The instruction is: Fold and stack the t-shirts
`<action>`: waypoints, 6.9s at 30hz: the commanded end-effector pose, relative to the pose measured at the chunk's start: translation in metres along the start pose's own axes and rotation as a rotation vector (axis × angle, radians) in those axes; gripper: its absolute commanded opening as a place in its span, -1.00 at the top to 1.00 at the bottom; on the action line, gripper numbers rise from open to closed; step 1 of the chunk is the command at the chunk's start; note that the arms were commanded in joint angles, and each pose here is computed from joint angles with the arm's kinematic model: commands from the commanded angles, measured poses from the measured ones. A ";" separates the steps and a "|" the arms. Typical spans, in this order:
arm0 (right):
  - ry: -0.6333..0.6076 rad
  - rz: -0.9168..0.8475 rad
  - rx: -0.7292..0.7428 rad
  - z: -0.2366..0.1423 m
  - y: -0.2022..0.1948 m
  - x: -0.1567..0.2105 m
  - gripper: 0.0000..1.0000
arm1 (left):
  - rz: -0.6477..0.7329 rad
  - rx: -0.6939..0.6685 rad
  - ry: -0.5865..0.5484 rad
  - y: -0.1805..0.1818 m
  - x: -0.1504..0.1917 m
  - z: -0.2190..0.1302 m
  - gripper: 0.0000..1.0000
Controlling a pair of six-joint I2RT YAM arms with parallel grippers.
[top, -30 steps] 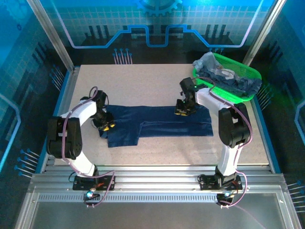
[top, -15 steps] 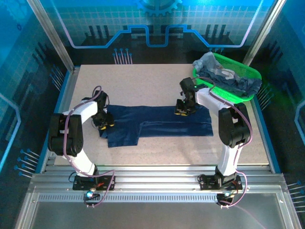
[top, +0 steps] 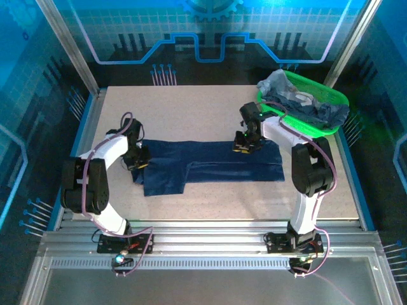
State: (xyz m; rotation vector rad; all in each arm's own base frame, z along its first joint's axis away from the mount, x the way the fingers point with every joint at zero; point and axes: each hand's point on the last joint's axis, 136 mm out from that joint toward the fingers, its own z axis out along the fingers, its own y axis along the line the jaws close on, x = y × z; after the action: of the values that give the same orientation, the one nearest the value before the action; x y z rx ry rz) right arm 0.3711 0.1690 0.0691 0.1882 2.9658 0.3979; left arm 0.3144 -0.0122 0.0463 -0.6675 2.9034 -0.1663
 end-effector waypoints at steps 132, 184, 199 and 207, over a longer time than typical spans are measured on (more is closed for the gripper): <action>0.214 0.262 0.259 0.024 -0.093 0.054 0.40 | -0.113 0.082 0.132 -0.173 -0.091 0.077 0.44; 0.239 0.337 0.042 0.064 -0.001 0.087 0.43 | -0.325 0.491 0.141 -0.307 -0.121 0.116 0.50; 0.172 0.307 -0.049 0.023 0.031 0.059 0.36 | -0.228 0.573 -0.070 -0.308 -0.165 -0.002 0.01; 0.120 0.264 -0.044 -0.024 -0.004 0.071 0.22 | -0.131 0.417 0.111 -0.232 -0.024 -0.039 0.01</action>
State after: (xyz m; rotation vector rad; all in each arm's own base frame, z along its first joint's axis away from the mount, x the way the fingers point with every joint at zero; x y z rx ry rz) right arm 0.3184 0.1931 0.0759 0.5915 3.0168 0.5737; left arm 0.4983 -0.1982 0.1265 -0.8735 2.6205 -0.8544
